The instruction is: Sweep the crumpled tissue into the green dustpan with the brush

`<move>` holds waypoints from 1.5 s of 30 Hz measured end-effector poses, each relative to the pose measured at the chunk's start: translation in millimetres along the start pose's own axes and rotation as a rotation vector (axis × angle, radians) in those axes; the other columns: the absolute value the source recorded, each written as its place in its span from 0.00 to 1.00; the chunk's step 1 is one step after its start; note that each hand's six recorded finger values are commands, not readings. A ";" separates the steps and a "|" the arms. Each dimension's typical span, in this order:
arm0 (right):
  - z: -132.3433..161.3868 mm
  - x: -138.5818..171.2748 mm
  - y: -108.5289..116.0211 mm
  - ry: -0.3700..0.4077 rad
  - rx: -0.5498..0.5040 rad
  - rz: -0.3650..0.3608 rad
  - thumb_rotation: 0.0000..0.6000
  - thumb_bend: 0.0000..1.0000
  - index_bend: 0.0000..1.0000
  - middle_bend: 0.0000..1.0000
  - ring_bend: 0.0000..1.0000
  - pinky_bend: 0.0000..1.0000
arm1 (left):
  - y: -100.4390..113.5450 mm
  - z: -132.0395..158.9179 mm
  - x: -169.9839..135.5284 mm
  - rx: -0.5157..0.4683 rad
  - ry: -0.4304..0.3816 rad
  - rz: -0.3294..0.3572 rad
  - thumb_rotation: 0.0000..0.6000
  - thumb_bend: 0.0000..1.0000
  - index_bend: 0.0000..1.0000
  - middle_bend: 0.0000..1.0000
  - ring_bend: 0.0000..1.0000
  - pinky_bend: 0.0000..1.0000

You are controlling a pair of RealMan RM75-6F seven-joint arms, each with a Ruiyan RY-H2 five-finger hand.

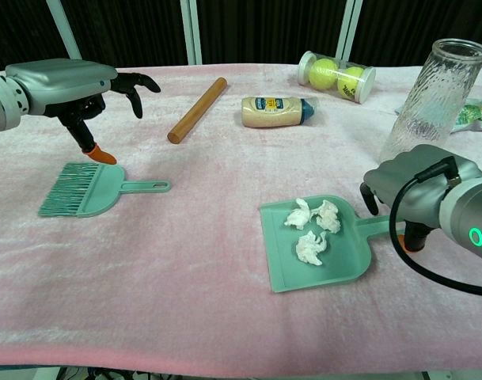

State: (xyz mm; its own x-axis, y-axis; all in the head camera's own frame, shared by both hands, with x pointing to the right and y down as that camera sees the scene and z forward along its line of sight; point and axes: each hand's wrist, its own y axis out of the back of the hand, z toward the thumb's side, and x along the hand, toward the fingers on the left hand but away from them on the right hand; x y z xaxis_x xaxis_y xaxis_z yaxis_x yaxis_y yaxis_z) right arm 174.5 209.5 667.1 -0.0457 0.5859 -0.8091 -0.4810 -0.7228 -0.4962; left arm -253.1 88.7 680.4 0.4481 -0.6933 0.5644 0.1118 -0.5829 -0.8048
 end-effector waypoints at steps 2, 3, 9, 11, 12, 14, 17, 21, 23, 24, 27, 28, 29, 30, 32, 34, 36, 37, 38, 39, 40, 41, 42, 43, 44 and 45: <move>-0.7 0.2 0.1 -0.001 -0.001 -0.003 1.00 0.24 0.25 0.17 0.62 0.75 | 1.0 1.1 -1.4 -0.005 -0.002 0.002 1.00 0.02 0.09 0.27 0.84 0.96; -1.2 0.4 -0.1 -0.001 -0.001 -0.004 1.00 0.23 0.22 0.15 0.62 0.75 | 1.6 2.0 -2.4 -0.009 -0.004 0.004 1.00 0.02 0.09 0.27 0.84 0.96; -8.0 1.8 0.3 -0.015 0.007 -0.011 1.00 0.20 0.09 0.07 0.61 0.75 | 7.0 7.7 -10.4 -0.033 -0.016 0.020 1.00 0.02 0.09 0.27 0.84 0.96; -12.7 2.9 1.4 -0.023 0.012 -0.018 1.00 0.19 0.08 0.07 0.61 0.75 | 9.6 8.9 -14.2 -0.041 -0.018 0.027 1.00 0.02 0.09 0.27 0.84 0.96; -15.0 3.5 1.8 -0.026 0.014 -0.021 1.00 0.19 0.08 0.07 0.61 0.75 | 11.8 9.3 -17.5 -0.045 -0.017 0.035 1.00 0.02 0.09 0.27 0.84 0.96; -22.2 5.4 3.3 -0.035 0.019 -0.031 1.00 0.19 0.08 0.07 0.61 0.75 | 15.2 9.2 -23.5 -0.050 -0.016 0.047 1.00 0.02 0.09 0.27 0.84 0.95; -37.1 9.3 5.6 -0.054 0.016 -0.050 1.00 0.19 0.08 0.08 0.60 0.75 | 20.4 8.2 -36.7 -0.061 -0.009 0.067 1.00 0.02 0.09 0.27 0.78 0.91; -64.5 16.8 7.8 -0.084 -0.011 -0.082 1.00 0.19 0.06 0.06 0.49 0.66 | 27.3 3.3 -64.2 -0.067 0.008 0.101 1.00 0.02 0.09 0.25 0.57 0.70; -79.2 22.0 8.4 -0.093 -0.036 -0.110 1.00 0.18 0.02 0.02 0.31 0.48 | 28.5 0.3 -78.5 -0.058 0.014 0.117 1.00 0.02 0.09 0.21 0.40 0.55; -85.1 24.5 8.3 -0.094 -0.050 -0.122 1.00 0.18 0.00 0.01 0.22 0.39 | 28.2 -1.4 -88.7 -0.051 0.016 0.125 1.00 0.02 0.09 0.20 0.32 0.47; -102.7 33.9 5.9 -0.084 -0.114 -0.168 1.00 0.14 0.00 0.00 0.02 0.22 | 23.7 -5.4 -116.9 -0.041 0.020 0.139 1.00 0.02 0.08 0.09 0.11 0.24; -107.5 37.0 4.7 -0.076 -0.135 -0.183 1.00 0.13 0.00 0.00 0.00 0.19 | 21.0 -6.4 -126.2 -0.043 0.021 0.139 1.00 0.02 0.06 0.05 0.05 0.17; -113.8 41.4 2.7 -0.064 -0.163 -0.204 1.00 0.12 0.00 0.00 0.00 0.19 | 18.0 -7.5 -135.7 -0.046 0.023 0.137 1.00 0.02 0.05 0.02 0.02 0.11; -118.2 44.8 1.1 -0.054 -0.184 -0.220 1.00 0.12 0.00 0.00 0.00 0.18 | 13.7 -8.9 -148.5 -0.052 0.027 0.133 1.00 0.02 0.03 0.01 0.01 0.08; -128.2 53.5 -3.5 -0.027 -0.233 -0.259 1.00 0.11 0.00 0.00 0.00 0.16 | 7.5 -10.9 -166.6 -0.060 0.032 0.128 1.00 0.02 0.01 0.00 0.00 0.02; -136.8 61.7 -9.2 -0.004 -0.274 -0.291 1.00 0.11 0.00 0.00 0.00 0.16 | 1.5 -15.0 -184.7 -0.068 0.045 0.127 1.00 0.02 0.00 0.00 0.00 0.02; -147.3 72.0 -19.1 0.019 -0.318 -0.323 1.00 0.11 0.00 0.00 0.00 0.16 | -3.5 -22.4 -199.8 -0.082 0.073 0.134 1.00 0.02 0.00 0.00 0.00 0.02; -152.4 76.6 -24.7 0.026 -0.332 -0.334 1.00 0.11 0.00 0.00 0.00 0.16 | -5.4 -26.2 -205.7 -0.087 0.086 0.137 1.00 0.02 0.00 0.00 0.00 0.02; -159.8 82.6 -33.1 0.031 -0.345 -0.348 1.00 0.11 0.00 0.00 0.00 0.16 | -7.1 -29.9 -211.2 -0.090 0.098 0.142 1.00 0.02 0.00 0.00 0.00 0.02; -165.8 86.8 -39.6 0.031 -0.349 -0.357 1.00 0.11 0.00 0.00 0.00 0.16 | -9.1 -36.0 -219.3 -0.092 0.115 0.154 1.00 0.02 0.00 0.00 0.00 0.02; -172.4 90.7 -46.4 0.026 -0.350 -0.364 1.00 0.11 0.00 0.00 0.00 0.16 | -9.5 -38.2 -222.1 -0.093 0.121 0.159 1.00 0.02 0.00 0.00 0.00 0.02; -181.8 95.8 -55.5 0.013 -0.351 -0.374 1.00 0.11 0.00 0.00 0.00 0.16 | -9.8 -41.6 -225.8 -0.092 0.129 0.169 1.00 0.02 0.00 0.00 0.00 0.02; -188.9 99.8 -62.0 0.000 -0.353 -0.382 1.00 0.11 0.00 0.00 0.00 0.16 | -9.9 -45.8 -230.6 -0.091 0.138 0.183 1.00 0.02 0.00 0.00 0.00 0.01; -195.5 103.4 -67.8 -0.011 -0.358 -0.391 1.00 0.11 0.00 0.00 0.00 0.16 | -9.7 -48.8 -233.9 -0.090 0.144 0.194 1.00 0.02 0.00 0.00 0.00 0.01; -203.8 107.9 -74.1 -0.024 -0.367 -0.406 1.00 0.11 0.00 0.00 0.00 0.16 | -9.5 -51.8 -237.0 -0.088 0.148 0.206 1.00 0.02 0.00 0.00 0.00 0.01; -209.6 111.2 -78.3 -0.033 -0.376 -0.419 1.00 0.11 0.00 0.00 0.00 0.16 | -8.9 -55.8 -240.9 -0.084 0.154 0.223 1.00 0.02 0.00 0.00 0.00 0.01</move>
State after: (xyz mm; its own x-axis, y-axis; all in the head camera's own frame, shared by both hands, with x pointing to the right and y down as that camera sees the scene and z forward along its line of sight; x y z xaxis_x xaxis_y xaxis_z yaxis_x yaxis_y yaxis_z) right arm 390.5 254.5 549.9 0.0518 0.8575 -0.5118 -0.1194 -0.5035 -0.8557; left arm -411.5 237.3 561.9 0.3124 -0.8611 0.4012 -0.0514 -0.4370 -0.8980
